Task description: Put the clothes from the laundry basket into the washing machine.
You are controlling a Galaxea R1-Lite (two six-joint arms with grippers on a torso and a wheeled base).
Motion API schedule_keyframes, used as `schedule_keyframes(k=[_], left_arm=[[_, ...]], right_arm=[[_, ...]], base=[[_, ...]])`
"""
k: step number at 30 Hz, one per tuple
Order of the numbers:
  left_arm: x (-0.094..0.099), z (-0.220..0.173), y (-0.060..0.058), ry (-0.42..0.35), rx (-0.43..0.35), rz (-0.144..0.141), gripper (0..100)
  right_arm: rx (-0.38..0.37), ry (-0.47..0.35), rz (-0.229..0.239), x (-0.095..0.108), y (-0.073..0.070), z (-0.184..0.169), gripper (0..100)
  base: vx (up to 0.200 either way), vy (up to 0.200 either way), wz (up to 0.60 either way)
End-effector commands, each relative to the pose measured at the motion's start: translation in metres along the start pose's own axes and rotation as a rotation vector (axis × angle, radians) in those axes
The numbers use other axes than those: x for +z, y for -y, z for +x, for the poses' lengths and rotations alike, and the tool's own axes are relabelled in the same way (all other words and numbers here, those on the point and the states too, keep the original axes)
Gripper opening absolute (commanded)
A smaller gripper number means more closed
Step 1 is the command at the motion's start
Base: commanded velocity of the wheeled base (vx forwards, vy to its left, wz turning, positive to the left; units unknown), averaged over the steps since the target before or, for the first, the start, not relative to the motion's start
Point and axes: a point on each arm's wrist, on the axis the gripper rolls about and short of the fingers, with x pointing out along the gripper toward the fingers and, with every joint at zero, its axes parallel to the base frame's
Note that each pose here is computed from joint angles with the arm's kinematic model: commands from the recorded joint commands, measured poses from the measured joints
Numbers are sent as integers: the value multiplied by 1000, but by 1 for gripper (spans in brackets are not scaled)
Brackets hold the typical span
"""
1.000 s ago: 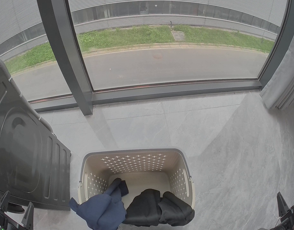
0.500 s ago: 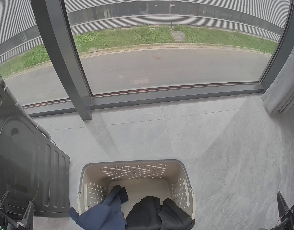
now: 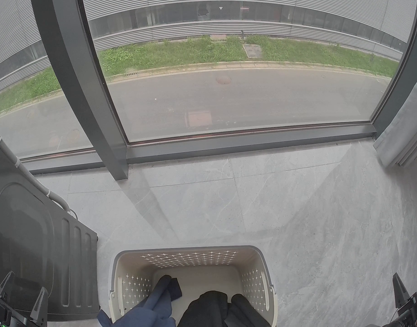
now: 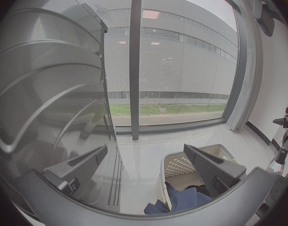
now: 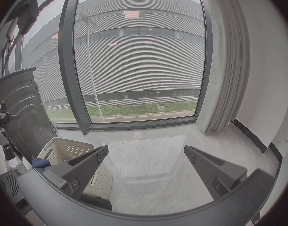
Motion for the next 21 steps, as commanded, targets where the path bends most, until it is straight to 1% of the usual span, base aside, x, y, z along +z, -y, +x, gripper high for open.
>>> schedule_keyframes(k=[1, 21], left_arm=[[-5, 0, 0, -3, 0, 0, 100], [-5, 0, 0, -3, 0, 0, 100]], right_arm=[[0, 1, 0, -5, 0, 0, 100], [1, 1, 0, -5, 0, 0, 100]], base=[[0, 0, 0], [0, 0, 0]])
